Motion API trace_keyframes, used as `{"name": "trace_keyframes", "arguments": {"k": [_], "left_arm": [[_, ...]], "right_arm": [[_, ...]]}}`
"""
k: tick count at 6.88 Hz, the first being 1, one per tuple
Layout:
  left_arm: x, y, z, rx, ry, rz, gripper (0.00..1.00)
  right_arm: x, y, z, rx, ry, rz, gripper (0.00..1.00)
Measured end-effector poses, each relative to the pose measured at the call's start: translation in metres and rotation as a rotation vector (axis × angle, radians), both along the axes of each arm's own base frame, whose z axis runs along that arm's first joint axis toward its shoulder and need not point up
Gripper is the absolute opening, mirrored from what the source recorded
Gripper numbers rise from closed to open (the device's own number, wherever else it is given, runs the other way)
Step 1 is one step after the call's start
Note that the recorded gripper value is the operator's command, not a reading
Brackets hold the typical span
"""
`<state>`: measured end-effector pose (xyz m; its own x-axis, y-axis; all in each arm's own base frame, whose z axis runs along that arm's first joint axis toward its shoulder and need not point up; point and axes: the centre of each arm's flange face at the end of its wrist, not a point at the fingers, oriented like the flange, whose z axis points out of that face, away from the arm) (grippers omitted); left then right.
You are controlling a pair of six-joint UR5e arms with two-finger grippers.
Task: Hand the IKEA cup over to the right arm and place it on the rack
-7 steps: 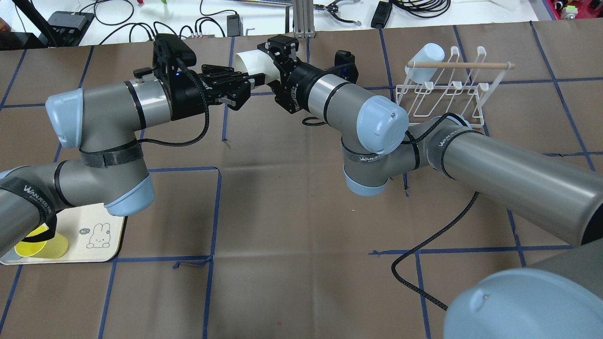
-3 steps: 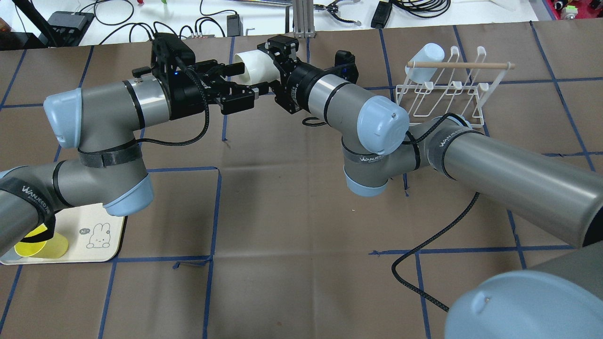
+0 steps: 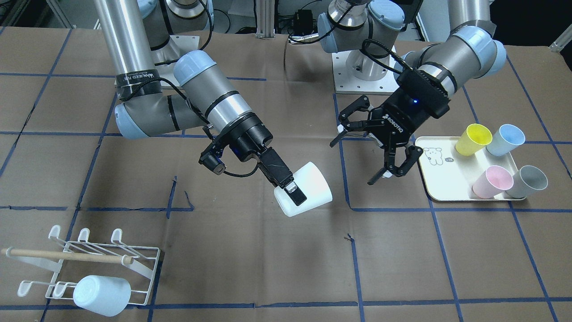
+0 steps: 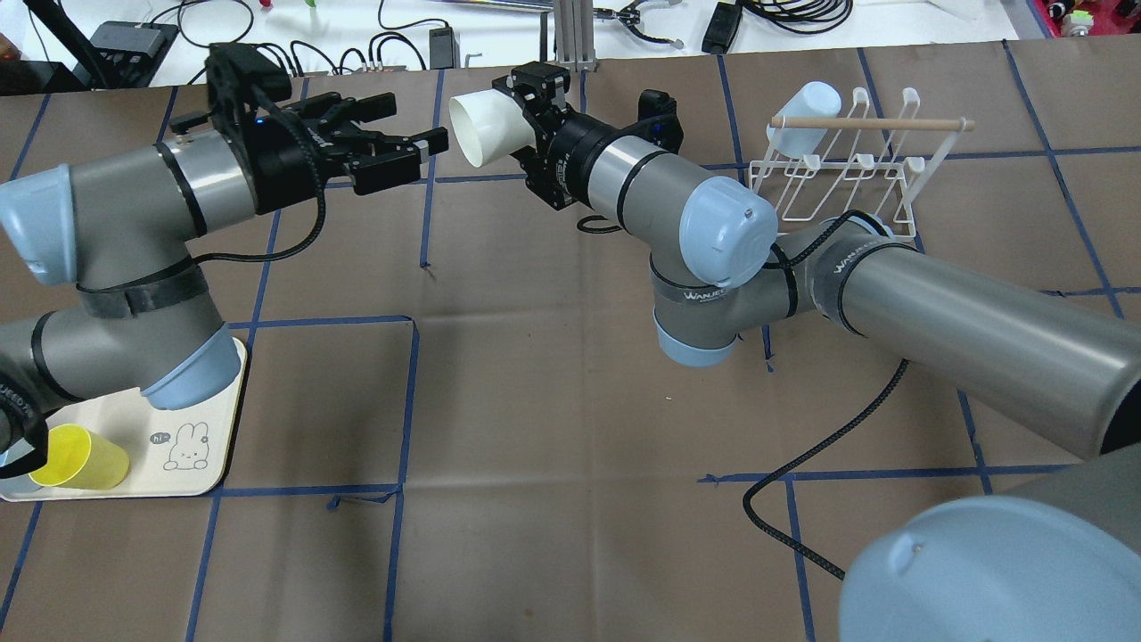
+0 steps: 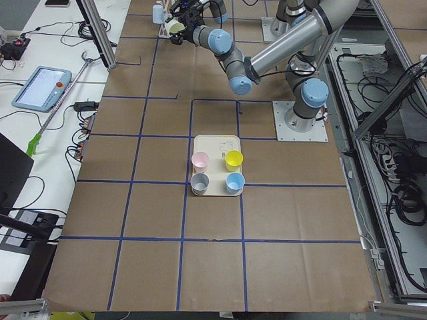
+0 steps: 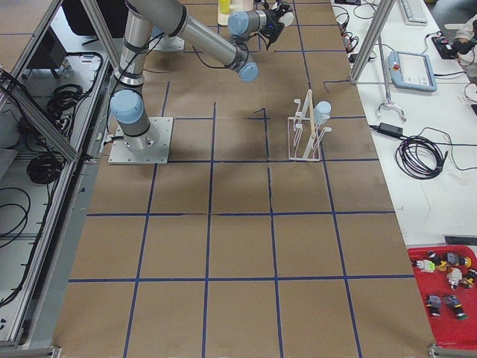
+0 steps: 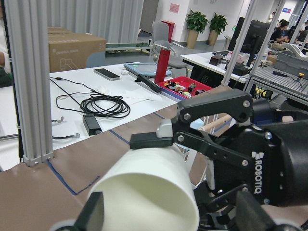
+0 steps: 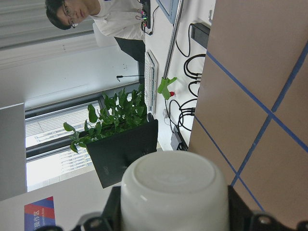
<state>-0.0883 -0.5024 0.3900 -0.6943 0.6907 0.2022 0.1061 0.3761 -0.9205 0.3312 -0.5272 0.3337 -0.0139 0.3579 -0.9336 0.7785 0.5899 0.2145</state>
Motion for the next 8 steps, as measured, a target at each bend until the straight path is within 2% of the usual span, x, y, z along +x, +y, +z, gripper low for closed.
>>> {"name": "trace_keyframes", "arguments": {"k": [2,3,4,6,7,8], "left_arm": [[0.039,-0.005,0.001,0.022,-0.004,0.093,0.99],[0.052,-0.013,-0.004,0.083,-0.034,0.183,0.99],[0.058,-0.025,-0.008,0.167,-0.069,0.294,0.99],[0.049,-0.054,-0.005,0.362,-0.148,0.455,0.99],[0.038,-0.066,-0.004,0.48,-0.23,0.518,1.0],[0.024,-0.073,-0.005,0.598,-0.314,0.557,1.0]], "right_arm": [[-0.036,-0.02,0.004,-0.064,0.058,0.002,0.43],[-0.059,-0.03,0.009,-0.115,0.104,0.01,0.43],[-0.082,-0.038,0.014,-0.195,0.195,0.016,0.43],[-0.118,-0.049,0.02,-0.37,0.435,0.036,0.41],[-0.134,-0.054,0.02,-0.454,0.582,0.041,0.39],[-0.151,-0.06,0.019,-0.523,0.758,0.026,0.33]]}}
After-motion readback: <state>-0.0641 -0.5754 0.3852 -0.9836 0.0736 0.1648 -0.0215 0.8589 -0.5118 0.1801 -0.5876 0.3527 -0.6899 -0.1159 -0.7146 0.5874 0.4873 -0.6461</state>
